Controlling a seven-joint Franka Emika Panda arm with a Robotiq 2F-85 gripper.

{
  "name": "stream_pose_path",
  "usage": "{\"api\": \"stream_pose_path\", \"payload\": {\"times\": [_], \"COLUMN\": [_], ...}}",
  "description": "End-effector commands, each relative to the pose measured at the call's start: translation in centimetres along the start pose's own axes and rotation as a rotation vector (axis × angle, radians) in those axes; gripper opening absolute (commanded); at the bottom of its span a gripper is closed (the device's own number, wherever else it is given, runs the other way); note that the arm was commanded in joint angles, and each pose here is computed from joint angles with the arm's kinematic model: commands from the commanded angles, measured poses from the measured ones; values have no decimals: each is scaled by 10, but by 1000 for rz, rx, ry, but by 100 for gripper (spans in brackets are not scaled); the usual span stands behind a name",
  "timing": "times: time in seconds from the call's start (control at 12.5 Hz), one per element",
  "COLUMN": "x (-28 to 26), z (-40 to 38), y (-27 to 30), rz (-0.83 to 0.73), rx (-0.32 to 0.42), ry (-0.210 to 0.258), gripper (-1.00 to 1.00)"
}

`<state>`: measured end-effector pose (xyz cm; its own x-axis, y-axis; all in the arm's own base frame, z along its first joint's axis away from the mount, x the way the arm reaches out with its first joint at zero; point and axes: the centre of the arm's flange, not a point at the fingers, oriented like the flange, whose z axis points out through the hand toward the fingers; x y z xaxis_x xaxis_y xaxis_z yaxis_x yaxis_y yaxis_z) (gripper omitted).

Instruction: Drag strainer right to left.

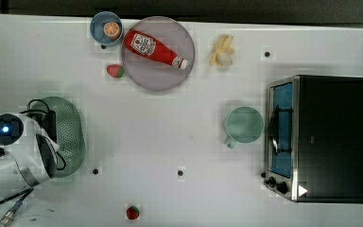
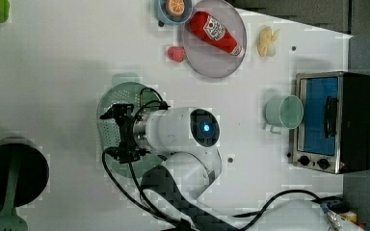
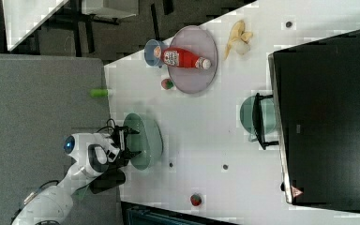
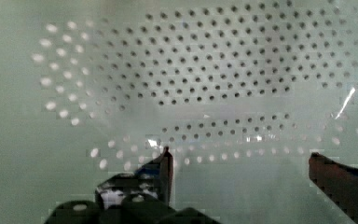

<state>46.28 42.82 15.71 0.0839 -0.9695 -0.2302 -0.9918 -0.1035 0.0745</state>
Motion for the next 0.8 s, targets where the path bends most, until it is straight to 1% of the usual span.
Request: {"api": "stream_pose_path", "payload": {"times": [0.08, 0.24, 0.4, 0.48, 0.64, 0.72, 0.8], "x": [18, 47, 96, 128, 196, 230, 264], "z": [-83, -160, -244, -286, -359, -390, -416], "y": [-18, -31, -44, -47, -43, -37, -27], "rz": [-76, -200, -310, -387, -539, -595, -636], "rx": [33, 54, 82, 101, 120, 116, 93], "ry": [0, 15, 35, 65, 159, 206, 246], "gripper": [100, 100, 100, 100, 100, 100, 100]}}
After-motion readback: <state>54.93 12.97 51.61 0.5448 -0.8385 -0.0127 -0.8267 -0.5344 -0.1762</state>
